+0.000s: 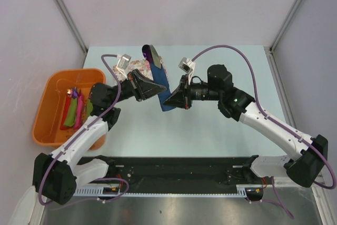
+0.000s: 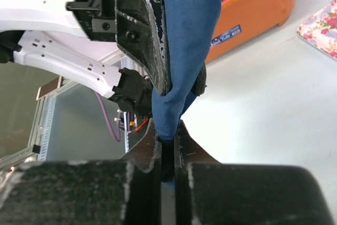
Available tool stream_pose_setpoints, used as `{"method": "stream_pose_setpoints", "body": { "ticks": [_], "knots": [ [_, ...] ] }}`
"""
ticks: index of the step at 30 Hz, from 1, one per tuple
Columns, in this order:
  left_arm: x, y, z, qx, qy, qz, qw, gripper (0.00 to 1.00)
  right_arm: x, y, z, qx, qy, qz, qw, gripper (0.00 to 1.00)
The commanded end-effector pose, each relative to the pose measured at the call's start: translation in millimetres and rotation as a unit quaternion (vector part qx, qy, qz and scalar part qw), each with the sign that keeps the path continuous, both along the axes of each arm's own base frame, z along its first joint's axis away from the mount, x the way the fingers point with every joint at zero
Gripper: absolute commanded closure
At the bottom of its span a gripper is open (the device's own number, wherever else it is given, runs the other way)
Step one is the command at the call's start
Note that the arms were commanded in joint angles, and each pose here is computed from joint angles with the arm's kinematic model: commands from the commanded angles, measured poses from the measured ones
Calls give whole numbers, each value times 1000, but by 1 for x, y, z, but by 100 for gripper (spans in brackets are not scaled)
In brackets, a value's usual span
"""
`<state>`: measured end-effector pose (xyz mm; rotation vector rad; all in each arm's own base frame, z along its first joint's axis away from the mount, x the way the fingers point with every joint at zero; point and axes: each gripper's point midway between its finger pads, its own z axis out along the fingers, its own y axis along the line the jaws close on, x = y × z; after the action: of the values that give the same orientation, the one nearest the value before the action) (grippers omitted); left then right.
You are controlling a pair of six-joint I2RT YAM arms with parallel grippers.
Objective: Place the utensils on the paper napkin and roll it up
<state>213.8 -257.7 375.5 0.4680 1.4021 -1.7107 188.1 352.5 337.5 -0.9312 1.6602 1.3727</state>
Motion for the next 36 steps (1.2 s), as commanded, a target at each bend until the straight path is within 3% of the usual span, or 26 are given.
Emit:
{"method": "stream_pose_setpoints", "body": {
  "ticks": [1,5,11,15,16,17,18,19,22,27,28,30,31,33,36],
  "knots": [
    [5,3,7,8,-1,32,999,95,20,0,15,-2,-63,-58,996,100],
    [6,3,-1,21,9,42,999,75,27,-2,15,-6,-67,-76,995,100],
    [7,2,-8,27,19,44,998,61,31,-2,19,-2,-67,-91,994,100],
    [8,2,-10,29,22,49,998,60,31,-2,21,1,-63,-92,994,100],
    [8,1,-10,29,21,47,998,63,29,-1,22,2,-61,-90,994,100],
    [9,2,-9,30,15,50,998,86,28,0,22,4,-61,-86,994,100],
    [10,1,-10,33,13,53,998,95,27,0,23,6,-59,-84,995,100],
    [11,2,-12,40,11,56,998,100,24,1,24,9,-59,-74,996,100],
    [16,4,-16,63,0,69,996,100,16,3,23,11,-50,-53,997,100],
    [15,20,-20,113,-52,78,989,100,13,-7,21,2,-46,-52,998,51],
    [21,29,-30,135,-53,91,985,100,15,-12,24,3,-50,-59,997,35],
    [20,44,-35,155,-63,93,982,100,18,-20,22,-5,-49,-66,997,24],
    [19,49,-38,163,-65,92,980,100,17,-25,25,-5,-55,-70,996,7],
    [16,60,-35,182,-82,93,975,100,18,-32,20,-16,-51,-77,996,0],
    [19,84,-44,223,-84,107,965,100,20,-44,18,-25,-47,-86,995,0]
  ]
}}
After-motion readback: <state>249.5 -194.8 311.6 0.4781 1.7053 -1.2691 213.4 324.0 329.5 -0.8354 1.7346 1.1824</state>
